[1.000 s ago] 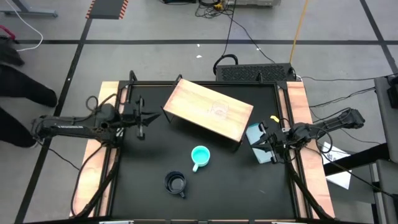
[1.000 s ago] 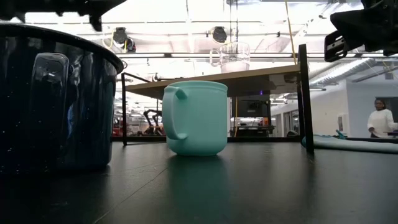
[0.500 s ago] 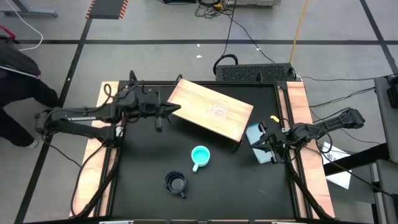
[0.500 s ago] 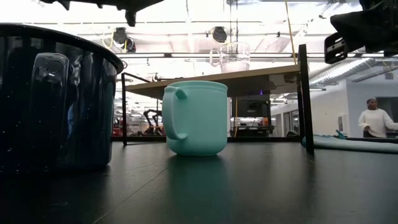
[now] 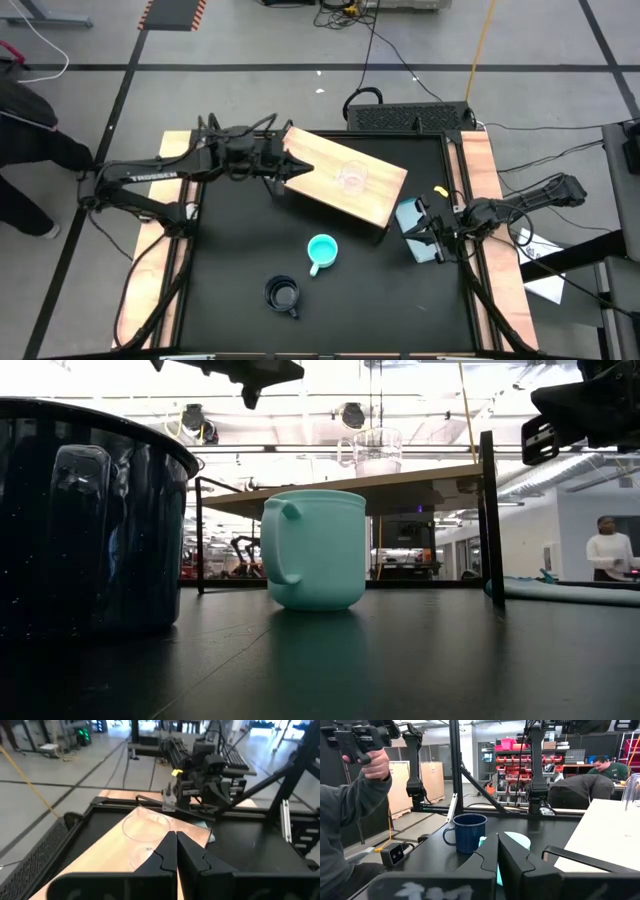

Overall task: Stack small to large cups/mugs on shelf
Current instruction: Put the transparent mug on the shelf

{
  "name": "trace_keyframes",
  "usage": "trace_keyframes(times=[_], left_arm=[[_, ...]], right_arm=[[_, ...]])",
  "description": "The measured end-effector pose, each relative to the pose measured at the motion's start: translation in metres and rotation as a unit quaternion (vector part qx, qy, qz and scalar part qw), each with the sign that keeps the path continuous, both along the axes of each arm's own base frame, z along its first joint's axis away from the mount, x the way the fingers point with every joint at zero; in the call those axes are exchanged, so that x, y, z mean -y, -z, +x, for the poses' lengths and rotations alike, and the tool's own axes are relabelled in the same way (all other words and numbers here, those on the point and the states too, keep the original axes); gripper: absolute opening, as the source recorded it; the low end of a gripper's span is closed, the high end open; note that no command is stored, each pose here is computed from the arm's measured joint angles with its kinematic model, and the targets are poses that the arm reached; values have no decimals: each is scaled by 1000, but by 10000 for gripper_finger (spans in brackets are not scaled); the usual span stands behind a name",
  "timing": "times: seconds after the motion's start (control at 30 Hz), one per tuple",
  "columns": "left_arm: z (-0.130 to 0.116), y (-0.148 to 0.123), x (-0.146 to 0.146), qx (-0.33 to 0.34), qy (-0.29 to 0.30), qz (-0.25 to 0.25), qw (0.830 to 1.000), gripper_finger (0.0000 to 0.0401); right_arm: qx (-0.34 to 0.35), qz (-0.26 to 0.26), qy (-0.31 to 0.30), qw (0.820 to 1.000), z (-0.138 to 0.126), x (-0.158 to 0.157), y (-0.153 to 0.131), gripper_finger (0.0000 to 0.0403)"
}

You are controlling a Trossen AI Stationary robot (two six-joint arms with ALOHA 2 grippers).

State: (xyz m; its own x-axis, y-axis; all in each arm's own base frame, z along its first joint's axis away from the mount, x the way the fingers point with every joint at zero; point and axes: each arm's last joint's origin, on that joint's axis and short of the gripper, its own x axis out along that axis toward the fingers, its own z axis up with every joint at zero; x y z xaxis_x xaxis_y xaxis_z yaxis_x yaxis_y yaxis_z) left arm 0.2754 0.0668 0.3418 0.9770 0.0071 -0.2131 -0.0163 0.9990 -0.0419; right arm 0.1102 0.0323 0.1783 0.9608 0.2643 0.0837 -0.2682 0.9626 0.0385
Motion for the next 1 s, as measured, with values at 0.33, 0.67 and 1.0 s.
trace_keyframes(times=[0.33, 0.67, 1.0], left_arm=[[23, -18, -4, -23, 54, 14, 998, 0], [47, -28, -10, -50, 59, -11, 997, 0], [77, -30, -17, -82, 69, 6, 994, 0]], right_arm=[[3, 2, 0, 1000, 0, 0, -1, 0], [6, 4, 2, 1000, 0, 0, -1, 0], [1, 2, 2, 1000, 0, 0, 0, 0]])
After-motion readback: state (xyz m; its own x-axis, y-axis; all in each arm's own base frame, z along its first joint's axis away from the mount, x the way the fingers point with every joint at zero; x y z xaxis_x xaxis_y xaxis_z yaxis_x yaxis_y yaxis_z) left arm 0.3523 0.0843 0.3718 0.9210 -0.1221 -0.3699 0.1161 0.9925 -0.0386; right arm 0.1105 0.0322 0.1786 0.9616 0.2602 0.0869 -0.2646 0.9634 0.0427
